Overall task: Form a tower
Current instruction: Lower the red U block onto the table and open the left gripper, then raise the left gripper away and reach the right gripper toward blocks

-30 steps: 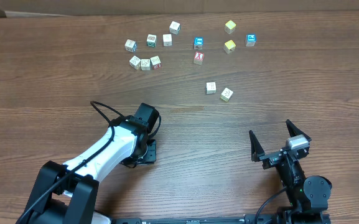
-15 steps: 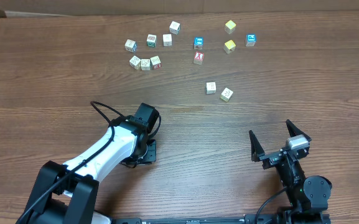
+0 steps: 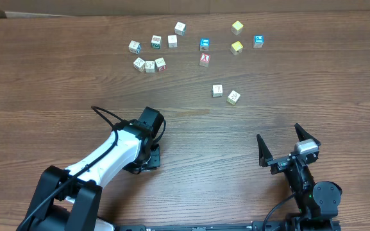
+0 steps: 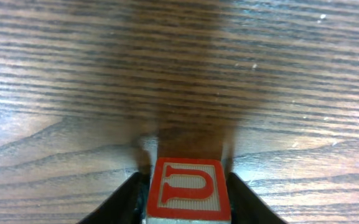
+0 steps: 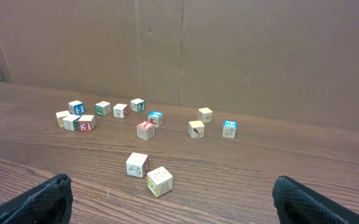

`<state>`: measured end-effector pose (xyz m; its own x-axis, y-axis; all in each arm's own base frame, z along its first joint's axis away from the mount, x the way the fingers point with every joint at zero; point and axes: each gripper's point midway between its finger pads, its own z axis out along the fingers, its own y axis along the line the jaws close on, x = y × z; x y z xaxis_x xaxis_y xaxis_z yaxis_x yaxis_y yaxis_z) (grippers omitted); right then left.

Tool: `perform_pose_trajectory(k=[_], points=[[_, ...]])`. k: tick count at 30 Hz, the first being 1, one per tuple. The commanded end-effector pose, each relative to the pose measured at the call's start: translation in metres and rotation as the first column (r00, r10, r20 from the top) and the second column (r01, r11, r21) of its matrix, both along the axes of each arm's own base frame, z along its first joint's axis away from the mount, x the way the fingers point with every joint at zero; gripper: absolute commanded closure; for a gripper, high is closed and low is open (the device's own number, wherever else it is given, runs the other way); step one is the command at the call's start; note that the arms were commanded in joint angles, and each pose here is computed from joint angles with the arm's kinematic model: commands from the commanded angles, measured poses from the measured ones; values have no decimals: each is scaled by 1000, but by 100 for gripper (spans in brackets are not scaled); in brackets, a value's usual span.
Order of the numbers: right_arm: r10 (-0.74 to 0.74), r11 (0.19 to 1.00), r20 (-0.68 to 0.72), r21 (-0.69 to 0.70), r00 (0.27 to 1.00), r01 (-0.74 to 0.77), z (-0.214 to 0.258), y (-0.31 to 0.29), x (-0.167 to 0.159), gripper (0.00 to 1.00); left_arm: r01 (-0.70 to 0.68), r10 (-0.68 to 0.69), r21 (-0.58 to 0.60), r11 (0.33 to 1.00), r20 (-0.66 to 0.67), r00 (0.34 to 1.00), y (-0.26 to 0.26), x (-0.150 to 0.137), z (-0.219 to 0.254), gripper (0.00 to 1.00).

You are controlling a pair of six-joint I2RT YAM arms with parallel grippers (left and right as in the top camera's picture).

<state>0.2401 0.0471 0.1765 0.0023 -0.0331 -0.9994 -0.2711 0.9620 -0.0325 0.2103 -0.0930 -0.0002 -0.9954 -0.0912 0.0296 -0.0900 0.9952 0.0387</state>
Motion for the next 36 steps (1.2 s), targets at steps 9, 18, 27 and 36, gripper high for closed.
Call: perform_pose_trajectory(k=[9, 18, 27, 36], points=[[-5, 1000, 3, 10, 1000, 5, -1, -1, 0, 0, -7, 7, 19, 1000, -5, 1000, 2, -2, -2, 65], [-5, 1000, 3, 10, 1000, 5, -1, -1, 0, 0, -3, 3, 18, 1000, -5, 1000, 2, -2, -2, 55], [-5, 1000, 3, 10, 1000, 5, -1, -1, 0, 0, 0, 0, 18, 1000, -6, 1000, 2, -2, -2, 40], [-5, 1000, 3, 10, 1000, 5, -1, -1, 0, 0, -21, 14, 65, 998, 94, 995, 11, 34, 20, 20]])
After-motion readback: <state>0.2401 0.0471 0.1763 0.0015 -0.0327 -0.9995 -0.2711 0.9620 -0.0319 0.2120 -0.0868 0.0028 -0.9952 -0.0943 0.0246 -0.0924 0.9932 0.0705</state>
